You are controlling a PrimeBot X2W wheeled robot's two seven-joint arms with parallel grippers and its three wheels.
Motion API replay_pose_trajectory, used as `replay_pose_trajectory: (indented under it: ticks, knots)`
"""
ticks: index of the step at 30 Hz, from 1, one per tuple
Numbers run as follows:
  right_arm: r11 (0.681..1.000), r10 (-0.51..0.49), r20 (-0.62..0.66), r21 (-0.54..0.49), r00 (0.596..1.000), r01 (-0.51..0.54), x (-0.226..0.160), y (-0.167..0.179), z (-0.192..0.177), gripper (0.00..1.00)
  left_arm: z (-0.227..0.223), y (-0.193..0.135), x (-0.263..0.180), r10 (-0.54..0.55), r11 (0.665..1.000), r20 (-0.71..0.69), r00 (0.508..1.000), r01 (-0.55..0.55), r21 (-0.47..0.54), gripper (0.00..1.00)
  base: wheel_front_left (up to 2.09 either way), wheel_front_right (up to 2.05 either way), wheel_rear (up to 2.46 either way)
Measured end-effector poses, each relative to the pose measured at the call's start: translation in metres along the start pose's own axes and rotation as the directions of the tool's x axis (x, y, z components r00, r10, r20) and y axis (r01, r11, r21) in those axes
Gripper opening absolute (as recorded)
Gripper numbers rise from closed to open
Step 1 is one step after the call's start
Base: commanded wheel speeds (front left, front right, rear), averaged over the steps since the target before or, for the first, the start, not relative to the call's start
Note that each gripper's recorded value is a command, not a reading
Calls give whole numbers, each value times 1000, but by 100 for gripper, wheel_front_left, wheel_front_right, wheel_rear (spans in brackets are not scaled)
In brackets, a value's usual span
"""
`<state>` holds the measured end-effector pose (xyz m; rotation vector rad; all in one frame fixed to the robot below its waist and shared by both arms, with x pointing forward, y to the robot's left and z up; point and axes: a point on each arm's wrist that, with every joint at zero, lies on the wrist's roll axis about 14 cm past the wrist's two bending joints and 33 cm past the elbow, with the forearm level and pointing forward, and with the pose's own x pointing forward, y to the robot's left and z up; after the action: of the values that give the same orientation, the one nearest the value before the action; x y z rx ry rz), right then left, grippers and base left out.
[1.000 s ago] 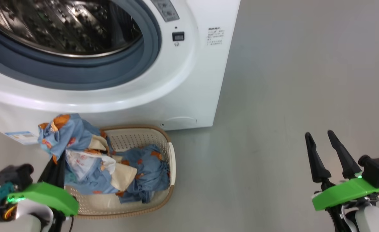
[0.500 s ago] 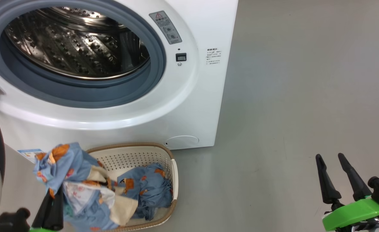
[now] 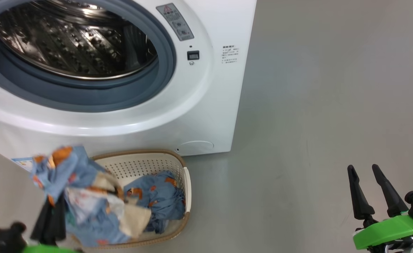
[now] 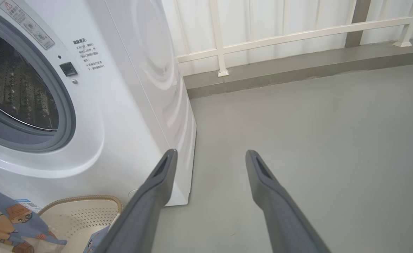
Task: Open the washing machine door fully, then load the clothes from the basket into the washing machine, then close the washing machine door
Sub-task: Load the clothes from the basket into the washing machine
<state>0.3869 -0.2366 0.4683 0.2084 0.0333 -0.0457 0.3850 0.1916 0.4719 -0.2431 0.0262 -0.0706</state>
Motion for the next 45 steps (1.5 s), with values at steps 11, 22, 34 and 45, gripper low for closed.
replay_pose_trajectory:
  ticks: [11,22,34,45]
  knots:
    - [1000,3,-14,16,1000,-2,20,5,-10,100,87,-12,93,-79,996,259,963,68,50,0,0,0,0]
    - [999,-15,-40,32,999,17,37,5,-25,100,77,-14,177,-96,995,222,970,87,50,0,0,0,0]
    - [998,-42,-68,36,997,44,47,0,-40,100,-3,-6,247,-54,997,-37,998,56,46,0,0,0,0]
    - [998,-56,-95,34,994,59,54,-3,-54,100,-32,-13,292,-54,996,-151,987,63,56,0,0,0,0]
